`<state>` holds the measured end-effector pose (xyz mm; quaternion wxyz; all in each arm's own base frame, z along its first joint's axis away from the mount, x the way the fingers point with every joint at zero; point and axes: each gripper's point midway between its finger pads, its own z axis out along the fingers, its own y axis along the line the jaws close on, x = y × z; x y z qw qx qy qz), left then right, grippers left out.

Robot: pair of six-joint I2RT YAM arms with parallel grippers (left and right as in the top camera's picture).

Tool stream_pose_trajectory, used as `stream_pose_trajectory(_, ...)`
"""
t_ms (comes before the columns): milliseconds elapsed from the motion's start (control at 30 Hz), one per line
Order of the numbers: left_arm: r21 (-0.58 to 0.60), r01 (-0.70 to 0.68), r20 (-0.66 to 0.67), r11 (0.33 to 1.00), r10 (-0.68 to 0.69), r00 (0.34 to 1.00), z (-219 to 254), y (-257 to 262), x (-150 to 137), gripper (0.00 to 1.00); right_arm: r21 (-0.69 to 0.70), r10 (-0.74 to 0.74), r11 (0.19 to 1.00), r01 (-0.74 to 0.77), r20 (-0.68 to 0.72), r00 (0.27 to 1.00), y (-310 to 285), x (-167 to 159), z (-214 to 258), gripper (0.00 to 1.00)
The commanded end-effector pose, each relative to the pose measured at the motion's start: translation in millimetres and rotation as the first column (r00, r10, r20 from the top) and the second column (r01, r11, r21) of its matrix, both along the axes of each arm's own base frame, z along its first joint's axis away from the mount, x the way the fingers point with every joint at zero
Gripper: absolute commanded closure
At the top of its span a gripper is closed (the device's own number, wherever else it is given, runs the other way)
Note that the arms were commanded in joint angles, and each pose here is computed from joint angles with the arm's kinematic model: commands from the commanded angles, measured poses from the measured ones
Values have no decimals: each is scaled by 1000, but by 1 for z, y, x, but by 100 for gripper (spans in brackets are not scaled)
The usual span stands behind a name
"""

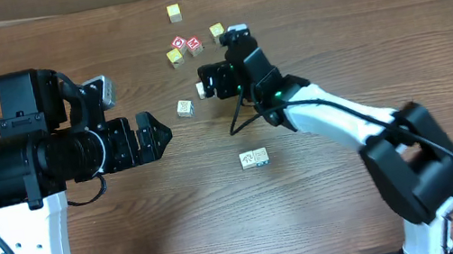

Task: Flip 5 blocks

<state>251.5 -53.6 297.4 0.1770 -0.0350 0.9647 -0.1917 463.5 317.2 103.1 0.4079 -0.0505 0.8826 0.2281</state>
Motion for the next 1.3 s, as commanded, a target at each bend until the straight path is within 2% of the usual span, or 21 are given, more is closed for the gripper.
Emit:
stream_pose_trajectory(0,1,-4,18,1000,4,1000,5,1,3,0,-9,5,1000,-4,24,1000,8,9,-16,5)
stream_pose_trajectory(267,1,-4,18,1000,4,1000,5,1,3,0,19,10,1000,-11,70,998,19,20,-36,5)
stream_pose_trajectory(633,1,-4,18,1000,4,1000,5,1,3,0,-95,106,991,-94,134,985,28,23,-36,5)
stream_pose_trajectory(933,1,-4,18,1000,4,1000,5,1,3,0,-122,74,991,-57,134,988,29,36,-56,7)
stream_pose_trajectory(1267,1,-4,18,1000,4,1000,5,1,3,0,-131,78,989,-63,115,990,28,33,-61,18)
